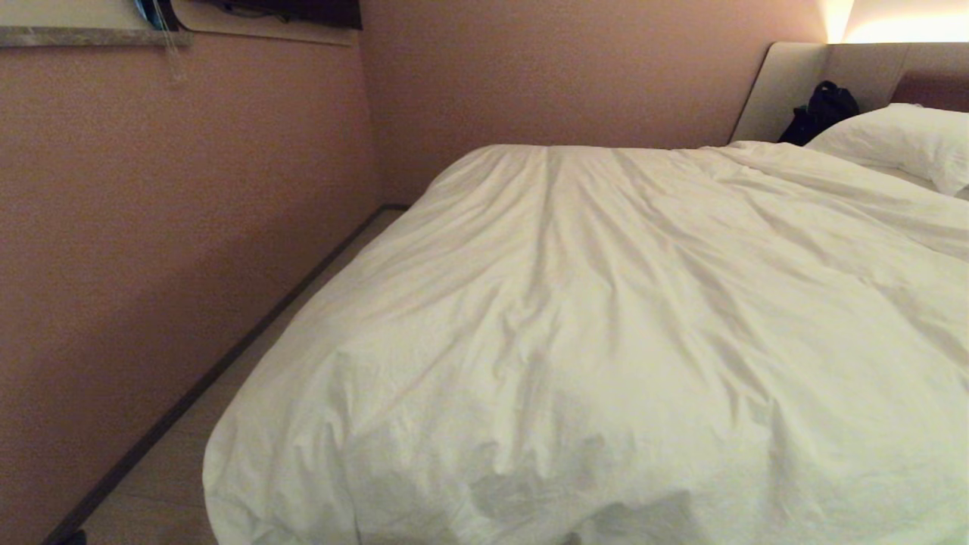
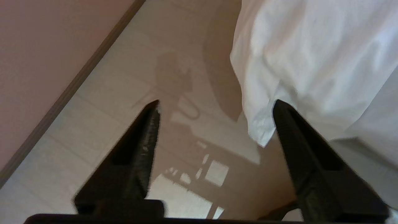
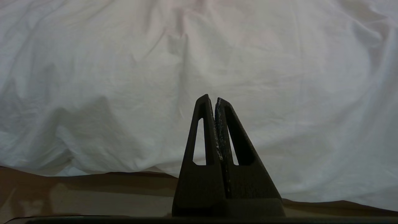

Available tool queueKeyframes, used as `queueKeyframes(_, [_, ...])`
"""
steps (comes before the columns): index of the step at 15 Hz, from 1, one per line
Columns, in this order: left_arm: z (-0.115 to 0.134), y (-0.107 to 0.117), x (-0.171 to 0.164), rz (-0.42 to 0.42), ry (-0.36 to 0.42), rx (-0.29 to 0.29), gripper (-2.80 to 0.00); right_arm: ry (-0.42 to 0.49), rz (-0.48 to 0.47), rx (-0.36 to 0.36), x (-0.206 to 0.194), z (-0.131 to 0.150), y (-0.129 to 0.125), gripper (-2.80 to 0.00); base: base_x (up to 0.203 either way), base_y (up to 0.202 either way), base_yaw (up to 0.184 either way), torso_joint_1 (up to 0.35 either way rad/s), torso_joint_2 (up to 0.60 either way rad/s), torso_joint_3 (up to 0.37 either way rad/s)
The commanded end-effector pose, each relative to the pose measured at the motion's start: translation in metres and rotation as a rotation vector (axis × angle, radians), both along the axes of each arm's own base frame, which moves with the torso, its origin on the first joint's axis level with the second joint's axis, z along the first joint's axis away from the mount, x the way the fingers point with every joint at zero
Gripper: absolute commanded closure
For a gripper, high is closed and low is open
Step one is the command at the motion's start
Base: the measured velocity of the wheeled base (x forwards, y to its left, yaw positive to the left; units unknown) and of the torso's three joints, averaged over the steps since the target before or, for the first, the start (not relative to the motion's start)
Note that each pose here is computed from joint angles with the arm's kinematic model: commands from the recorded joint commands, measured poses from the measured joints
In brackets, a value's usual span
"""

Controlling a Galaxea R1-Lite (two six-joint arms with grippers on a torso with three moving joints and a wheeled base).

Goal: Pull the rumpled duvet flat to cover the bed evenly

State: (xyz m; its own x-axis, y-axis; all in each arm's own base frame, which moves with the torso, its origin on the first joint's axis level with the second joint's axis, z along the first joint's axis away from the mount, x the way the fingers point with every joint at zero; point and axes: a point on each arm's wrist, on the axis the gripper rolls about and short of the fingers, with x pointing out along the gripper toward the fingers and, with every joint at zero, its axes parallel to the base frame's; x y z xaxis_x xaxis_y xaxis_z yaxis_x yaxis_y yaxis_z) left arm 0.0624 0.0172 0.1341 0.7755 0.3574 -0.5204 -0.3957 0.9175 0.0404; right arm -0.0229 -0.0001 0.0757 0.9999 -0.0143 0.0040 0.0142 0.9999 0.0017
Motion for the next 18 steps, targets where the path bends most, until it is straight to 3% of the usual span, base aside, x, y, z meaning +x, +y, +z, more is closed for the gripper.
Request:
queueKeyframes(1, [0.009, 0.001, 0.004, 0.014, -0.036, -0.016, -2.80, 0.001, 0.000, 0.000, 0.000, 0.000, 0.000, 0.00, 0.000, 0.000, 0.000, 0.000, 0.00, 0.000])
queueKeyframes(5, [0.033, -0.001, 0.001, 0.014, -0.223, -0.080, -2.80, 0.001, 0.000, 0.000, 0.000, 0.000, 0.000, 0.00, 0.000, 0.000, 0.000, 0.000, 0.00, 0.000])
queueKeyframes(9, [0.062, -0.007, -0.027, -0.024, -0.481, -0.062, -2.80, 0.001, 0.000, 0.000, 0.000, 0.000, 0.000, 0.00, 0.000, 0.000, 0.000, 0.000, 0.00, 0.000])
queueKeyframes(11, [0.066, -0.013, -0.049, -0.104, -0.596, -0.076, -2.80, 0.001, 0.000, 0.000, 0.000, 0.000, 0.000, 0.00, 0.000, 0.000, 0.000, 0.000, 0.00, 0.000])
queueKeyframes(13, [0.065, -0.022, -0.077, -0.235, -0.707, -0.118, -2.80, 0.001, 0.000, 0.000, 0.000, 0.000, 0.000, 0.00, 0.000, 0.000, 0.000, 0.000, 0.00, 0.000])
queueKeyframes(14, [0.067, -0.025, -0.086, -0.290, -0.744, -0.162, -2.80, 0.001, -0.001, 0.000, 0.000, 0.000, 0.000, 0.00, 0.000, 0.000, 0.000, 0.000, 0.00, 0.000])
queueKeyframes(15, [0.072, -0.027, -0.091, -0.306, -0.778, -0.254, -2.80, 0.001, -0.001, 0.000, 0.000, 0.000, 0.000, 0.00, 0.000, 0.000, 0.000, 0.000, 0.00, 0.000])
queueKeyframes(18, [0.084, -0.029, -0.097, -0.488, -0.781, -0.430, -2.80, 0.001, -0.001, 0.000, 0.000, 0.000, 0.000, 0.00, 0.000, 0.000, 0.000, 0.000, 0.00, 0.000])
